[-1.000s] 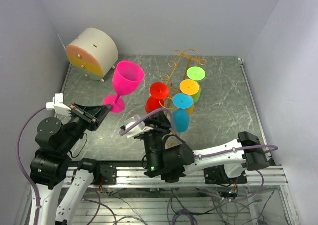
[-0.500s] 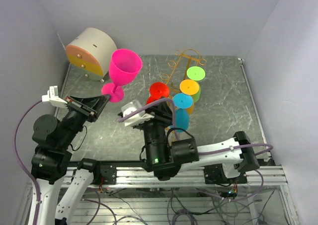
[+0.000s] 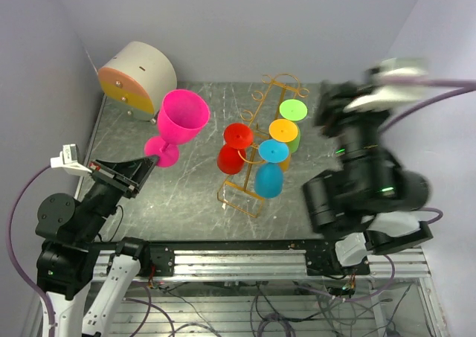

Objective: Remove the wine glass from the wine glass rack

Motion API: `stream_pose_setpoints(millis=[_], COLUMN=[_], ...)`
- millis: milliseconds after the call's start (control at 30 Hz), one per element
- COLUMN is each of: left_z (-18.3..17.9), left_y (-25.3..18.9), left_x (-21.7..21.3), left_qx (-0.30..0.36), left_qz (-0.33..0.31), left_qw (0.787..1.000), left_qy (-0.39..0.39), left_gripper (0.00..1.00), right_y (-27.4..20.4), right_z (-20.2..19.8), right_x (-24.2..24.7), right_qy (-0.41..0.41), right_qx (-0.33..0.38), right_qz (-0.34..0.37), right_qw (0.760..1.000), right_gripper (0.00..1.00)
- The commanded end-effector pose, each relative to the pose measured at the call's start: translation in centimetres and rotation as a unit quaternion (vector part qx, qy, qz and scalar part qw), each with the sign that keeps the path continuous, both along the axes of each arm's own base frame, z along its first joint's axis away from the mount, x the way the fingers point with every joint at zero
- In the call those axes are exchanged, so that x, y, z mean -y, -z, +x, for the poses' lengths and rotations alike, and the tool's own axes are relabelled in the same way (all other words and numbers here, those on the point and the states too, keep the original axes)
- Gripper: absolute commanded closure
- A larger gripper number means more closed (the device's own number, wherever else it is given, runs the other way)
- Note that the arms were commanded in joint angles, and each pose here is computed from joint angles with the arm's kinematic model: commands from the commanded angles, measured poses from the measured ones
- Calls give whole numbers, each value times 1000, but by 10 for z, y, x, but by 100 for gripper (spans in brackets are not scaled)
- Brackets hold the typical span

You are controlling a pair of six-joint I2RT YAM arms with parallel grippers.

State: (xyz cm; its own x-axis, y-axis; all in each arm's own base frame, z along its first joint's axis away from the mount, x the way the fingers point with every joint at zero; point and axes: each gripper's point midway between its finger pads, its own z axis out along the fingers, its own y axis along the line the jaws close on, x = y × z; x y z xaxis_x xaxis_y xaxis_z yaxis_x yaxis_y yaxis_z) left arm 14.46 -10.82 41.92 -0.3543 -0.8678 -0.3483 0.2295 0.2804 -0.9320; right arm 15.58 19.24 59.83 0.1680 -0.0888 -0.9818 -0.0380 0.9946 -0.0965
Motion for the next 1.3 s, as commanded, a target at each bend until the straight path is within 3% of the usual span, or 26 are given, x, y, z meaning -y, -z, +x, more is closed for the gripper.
stream_pose_setpoints(millis=[0,133,200,267,367,433,467,633,833,933,1067,1167,1267], left_z=[-13,-20,-23,-26,-29,-30,-30,-27,-28,-31,-36,-40,-43], left_y=[-6,-3,-1,0,2,5,6,13,15,13,9,8,8], left_x=[-7,-6,-4,-3,-3,-3,-3,-2,-3,-4,-7,-8,-12], left_qx=[15,18,21,24,25,22,22,13,9,11,18,19,19], left_qz=[14,14,14,15,23,27,26,23,26,30,34,39,48], left_qw=[1000,1000,1000,1000,999,999,999,1000,1000,999,999,999,999], left_qy=[-13,-6,0,7,8,8,9,11,8,5,1,0,-9], left_gripper=[93,93,93,93,93,93,93,93,93,93,93,93,93], right_y=[-63,-92,-89,-81,-82,-80,-75,-33,-35,-49,-85,-96,-98], right_z=[-169,-93,-52,-23,-10,-12,-16,-28,-35,-42,-73,-109,-141], right_x=[5,30,43,49,53,53,50,34,33,30,21,14,13], right_qy=[-500,-463,-465,-495,-574,-606,-616,-599,-588,-596,-654,-682,-686], right_qx=[-2,3,-40,-99,-141,-160,-167,-225,-232,-220,-187,-155,-128], right_qz=[114,181,221,250,281,301,295,226,229,237,248,223,204], right_qw=[858,867,857,827,756,719,712,735,741,735,689,680,687], right_gripper=[55,47,47,50,54,54,54,57,59,59,58,54,52])
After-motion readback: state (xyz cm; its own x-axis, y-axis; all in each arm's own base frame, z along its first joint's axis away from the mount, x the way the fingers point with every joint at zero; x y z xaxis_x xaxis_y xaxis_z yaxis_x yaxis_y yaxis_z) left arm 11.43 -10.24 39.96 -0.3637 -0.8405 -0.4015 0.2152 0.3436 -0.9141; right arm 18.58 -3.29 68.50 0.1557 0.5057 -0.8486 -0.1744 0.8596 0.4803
